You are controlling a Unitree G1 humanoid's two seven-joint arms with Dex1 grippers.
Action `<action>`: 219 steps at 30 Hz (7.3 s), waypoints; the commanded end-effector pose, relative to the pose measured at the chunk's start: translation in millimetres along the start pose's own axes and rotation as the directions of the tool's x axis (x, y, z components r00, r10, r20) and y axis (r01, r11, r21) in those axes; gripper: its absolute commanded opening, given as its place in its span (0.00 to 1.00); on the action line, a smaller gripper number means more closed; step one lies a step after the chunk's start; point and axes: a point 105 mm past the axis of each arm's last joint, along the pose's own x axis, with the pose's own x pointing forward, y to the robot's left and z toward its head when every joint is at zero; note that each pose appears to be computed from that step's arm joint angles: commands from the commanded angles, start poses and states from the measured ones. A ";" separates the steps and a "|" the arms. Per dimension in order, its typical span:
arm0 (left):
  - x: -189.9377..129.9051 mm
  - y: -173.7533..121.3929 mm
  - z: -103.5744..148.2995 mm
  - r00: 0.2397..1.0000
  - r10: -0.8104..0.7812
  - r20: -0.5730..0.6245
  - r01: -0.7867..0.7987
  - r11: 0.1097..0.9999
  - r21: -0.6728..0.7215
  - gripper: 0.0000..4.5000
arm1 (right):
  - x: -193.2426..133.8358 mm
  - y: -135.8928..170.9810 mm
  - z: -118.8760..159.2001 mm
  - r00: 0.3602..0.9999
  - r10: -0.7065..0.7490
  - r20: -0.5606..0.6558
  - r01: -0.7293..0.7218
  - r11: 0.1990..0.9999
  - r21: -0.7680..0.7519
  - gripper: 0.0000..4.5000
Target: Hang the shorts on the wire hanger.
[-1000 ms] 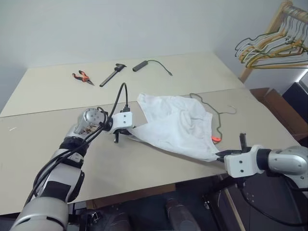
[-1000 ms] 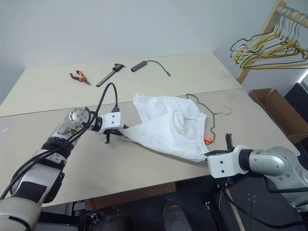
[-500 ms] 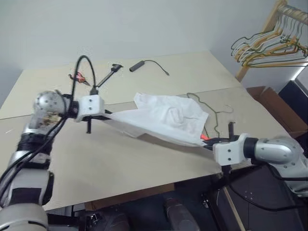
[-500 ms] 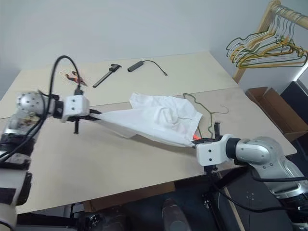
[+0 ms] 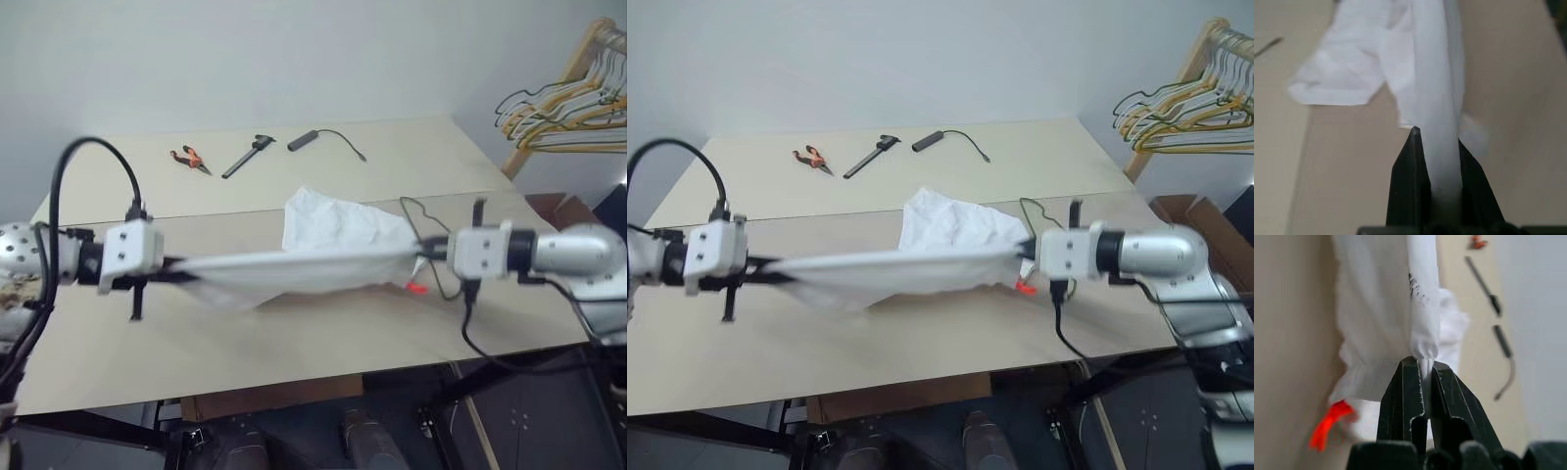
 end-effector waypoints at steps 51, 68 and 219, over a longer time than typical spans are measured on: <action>-41.4 -137.3 8.3 0.822 -0.548 -0.155 0.551 0.834 -0.024 0.01 | 2.8 89.4 -89.6 0.996 0.058 -0.075 -0.083 0.915 -0.395 0.00; -57.9 -178.4 12.7 0.746 -0.647 -0.156 0.648 0.760 -0.052 0.01 | -35.6 129.3 -65.7 0.991 0.136 -0.018 -0.134 0.932 -0.337 0.00; 79.7 -28.9 27.5 0.946 -0.324 -0.014 0.321 0.941 -0.105 0.00 | -28.4 13.1 34.5 0.960 0.278 0.030 -0.278 0.940 0.196 0.97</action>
